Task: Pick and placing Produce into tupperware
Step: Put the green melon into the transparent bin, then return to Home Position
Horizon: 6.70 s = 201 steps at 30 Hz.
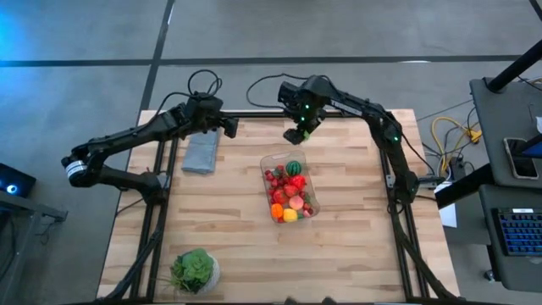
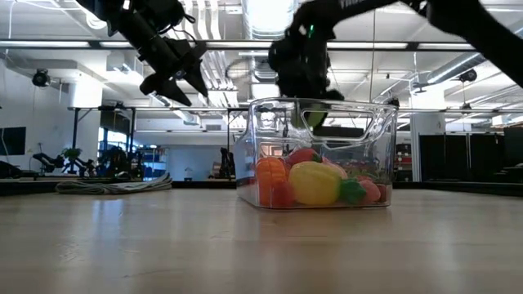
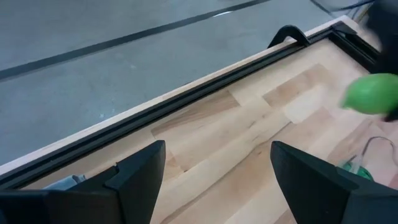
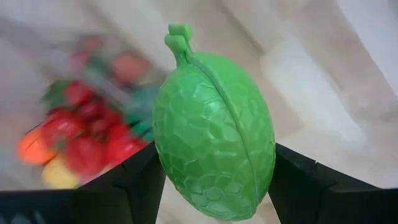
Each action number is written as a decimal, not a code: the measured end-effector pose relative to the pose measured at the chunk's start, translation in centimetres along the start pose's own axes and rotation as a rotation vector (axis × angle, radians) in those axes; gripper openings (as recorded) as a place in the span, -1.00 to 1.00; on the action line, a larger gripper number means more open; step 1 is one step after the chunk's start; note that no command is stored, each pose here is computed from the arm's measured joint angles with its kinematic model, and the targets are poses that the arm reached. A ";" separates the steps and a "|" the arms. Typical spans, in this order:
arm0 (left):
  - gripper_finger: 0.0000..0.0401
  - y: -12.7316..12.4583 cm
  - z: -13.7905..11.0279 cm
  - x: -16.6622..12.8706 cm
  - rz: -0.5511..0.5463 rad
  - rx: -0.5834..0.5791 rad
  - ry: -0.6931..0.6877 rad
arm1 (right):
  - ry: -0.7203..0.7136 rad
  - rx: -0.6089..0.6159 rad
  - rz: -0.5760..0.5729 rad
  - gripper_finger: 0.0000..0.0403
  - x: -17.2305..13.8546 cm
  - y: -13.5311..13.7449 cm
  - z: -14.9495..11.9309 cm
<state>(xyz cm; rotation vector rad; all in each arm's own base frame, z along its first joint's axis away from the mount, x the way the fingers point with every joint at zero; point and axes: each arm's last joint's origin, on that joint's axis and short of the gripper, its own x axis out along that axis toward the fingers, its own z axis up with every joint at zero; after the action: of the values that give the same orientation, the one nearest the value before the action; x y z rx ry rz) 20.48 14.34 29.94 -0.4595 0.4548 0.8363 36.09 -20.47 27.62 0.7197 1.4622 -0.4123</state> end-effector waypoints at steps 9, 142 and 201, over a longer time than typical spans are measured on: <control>0.38 -1.0 -0.5 -0.2 -0.244 -0.057 0.111 | -0.083 -0.198 0.006 0.17 -1.5 7.2 -3.6; 0.38 2.8 -20.6 -6.9 -0.923 -0.092 -0.031 | -1.381 -0.063 0.781 0.74 11.0 -3.0 -32.1; 0.38 2.8 -20.7 -6.8 -0.918 -0.090 -0.023 | -1.381 -0.063 0.782 0.74 11.0 -3.0 -32.1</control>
<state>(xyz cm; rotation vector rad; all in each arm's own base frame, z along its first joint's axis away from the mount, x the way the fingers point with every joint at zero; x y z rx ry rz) 10.16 0.57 16.37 -0.6636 0.1429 -0.0273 11.15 0.44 17.67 0.6505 -0.1359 -0.1494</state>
